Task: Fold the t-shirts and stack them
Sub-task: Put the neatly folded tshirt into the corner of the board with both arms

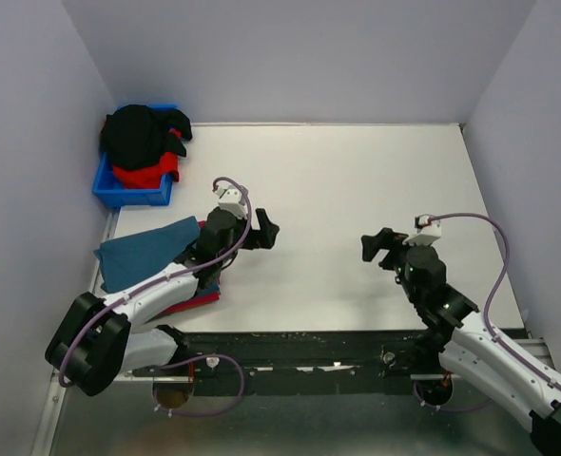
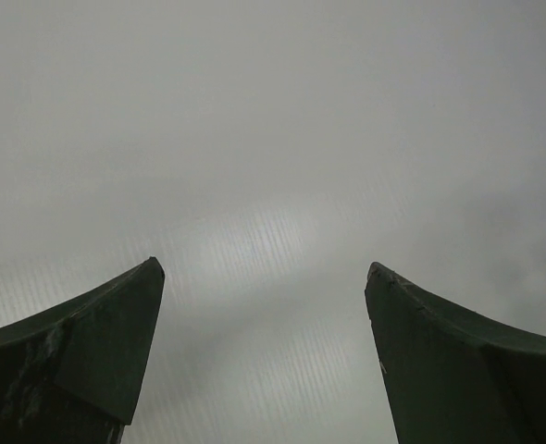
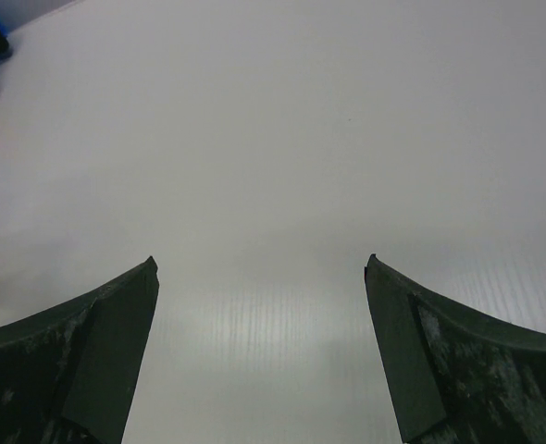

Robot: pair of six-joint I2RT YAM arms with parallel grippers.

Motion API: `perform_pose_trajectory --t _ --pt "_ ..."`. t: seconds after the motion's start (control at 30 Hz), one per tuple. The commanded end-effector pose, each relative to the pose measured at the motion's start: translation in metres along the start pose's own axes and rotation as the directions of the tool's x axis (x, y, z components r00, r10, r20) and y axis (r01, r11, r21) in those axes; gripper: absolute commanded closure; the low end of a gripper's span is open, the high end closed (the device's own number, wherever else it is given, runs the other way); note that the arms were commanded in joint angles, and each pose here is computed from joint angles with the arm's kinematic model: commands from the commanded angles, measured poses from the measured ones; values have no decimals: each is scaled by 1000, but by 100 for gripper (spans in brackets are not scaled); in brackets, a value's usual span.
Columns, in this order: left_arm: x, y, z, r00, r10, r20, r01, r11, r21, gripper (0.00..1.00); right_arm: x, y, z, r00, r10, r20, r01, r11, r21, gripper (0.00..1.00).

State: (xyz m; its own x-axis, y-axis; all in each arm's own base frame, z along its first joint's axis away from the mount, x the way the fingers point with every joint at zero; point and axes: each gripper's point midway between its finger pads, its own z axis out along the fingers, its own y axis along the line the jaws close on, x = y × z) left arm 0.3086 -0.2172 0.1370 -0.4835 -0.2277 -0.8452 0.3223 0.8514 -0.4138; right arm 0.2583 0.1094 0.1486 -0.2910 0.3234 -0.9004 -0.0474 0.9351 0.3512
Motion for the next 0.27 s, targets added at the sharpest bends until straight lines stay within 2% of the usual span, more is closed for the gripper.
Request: perform_pose_trajectory --t 0.0,0.23 --pt "-31 -14 -7 990 70 124 -78 995 58 1 -16 -10 2 998 3 59 -7 997 77 0" --pt "-28 -24 -10 992 27 124 -42 992 118 1 -16 -12 -3 998 11 61 -16 997 72 0"
